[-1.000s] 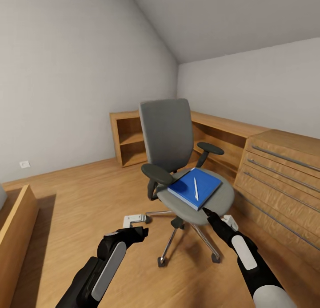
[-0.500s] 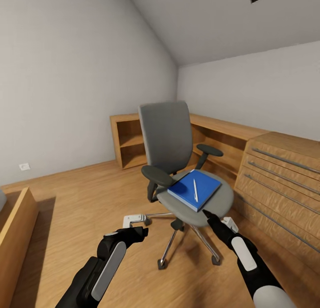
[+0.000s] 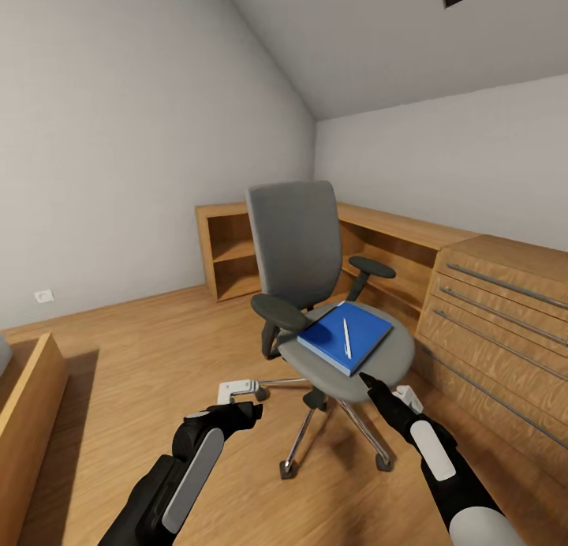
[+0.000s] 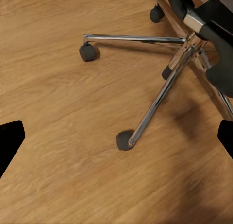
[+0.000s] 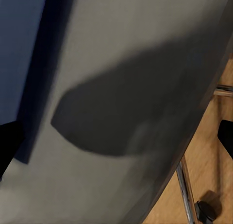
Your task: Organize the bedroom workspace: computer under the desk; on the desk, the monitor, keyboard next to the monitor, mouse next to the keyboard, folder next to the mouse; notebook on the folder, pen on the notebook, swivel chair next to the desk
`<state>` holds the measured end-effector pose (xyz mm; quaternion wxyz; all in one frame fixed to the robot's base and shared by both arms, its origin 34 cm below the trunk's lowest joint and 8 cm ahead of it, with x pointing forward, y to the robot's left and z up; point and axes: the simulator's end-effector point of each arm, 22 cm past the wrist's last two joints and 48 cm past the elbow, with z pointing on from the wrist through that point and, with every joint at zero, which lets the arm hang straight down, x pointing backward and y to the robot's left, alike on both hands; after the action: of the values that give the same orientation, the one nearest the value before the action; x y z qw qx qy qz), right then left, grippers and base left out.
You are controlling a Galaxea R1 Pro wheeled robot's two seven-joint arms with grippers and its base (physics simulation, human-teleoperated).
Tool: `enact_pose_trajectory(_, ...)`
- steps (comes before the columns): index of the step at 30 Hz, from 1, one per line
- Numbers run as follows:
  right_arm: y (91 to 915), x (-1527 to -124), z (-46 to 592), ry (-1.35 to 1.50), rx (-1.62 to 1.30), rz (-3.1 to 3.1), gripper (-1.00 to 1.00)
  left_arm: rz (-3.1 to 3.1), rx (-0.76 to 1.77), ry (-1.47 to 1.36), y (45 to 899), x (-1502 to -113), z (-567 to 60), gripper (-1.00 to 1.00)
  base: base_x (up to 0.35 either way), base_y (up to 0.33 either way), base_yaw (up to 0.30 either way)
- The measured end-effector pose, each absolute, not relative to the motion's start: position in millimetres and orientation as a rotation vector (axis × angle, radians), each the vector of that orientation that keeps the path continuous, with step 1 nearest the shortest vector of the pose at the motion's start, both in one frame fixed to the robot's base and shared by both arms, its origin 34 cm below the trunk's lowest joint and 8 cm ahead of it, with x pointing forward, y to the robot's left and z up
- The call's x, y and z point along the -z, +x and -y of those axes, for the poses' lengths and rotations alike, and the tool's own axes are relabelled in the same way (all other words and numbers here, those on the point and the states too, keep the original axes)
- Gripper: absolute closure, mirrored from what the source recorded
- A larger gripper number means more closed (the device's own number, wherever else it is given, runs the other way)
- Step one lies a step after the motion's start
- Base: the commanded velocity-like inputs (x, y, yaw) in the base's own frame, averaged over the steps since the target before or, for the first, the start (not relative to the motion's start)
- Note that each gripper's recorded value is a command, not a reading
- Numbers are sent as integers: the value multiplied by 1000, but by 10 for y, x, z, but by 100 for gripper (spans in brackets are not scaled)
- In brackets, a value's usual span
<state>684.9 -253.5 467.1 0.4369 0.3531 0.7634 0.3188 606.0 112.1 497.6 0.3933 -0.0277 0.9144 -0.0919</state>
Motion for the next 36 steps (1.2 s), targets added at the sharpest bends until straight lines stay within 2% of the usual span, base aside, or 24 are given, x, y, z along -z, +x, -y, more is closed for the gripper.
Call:
enact_pose_trajectory(19,6849,-4671,2535,877,-792,-1899,-100,-2321,232,-69,6058,-4975,-1118,-100,-2,0,0)
enact_pose_trajectory(28,6832,-4625,2526,885,-794,-1907,-100,-2321,232,-69,6058,-4972,-1117,-100,-169,0,0)
enact_pose_trajectory(36,6830,-4621,2527,885,-793,-1908,-100,-2321,233,-69,6057,-4975,-1116,-100,-31,0,0)
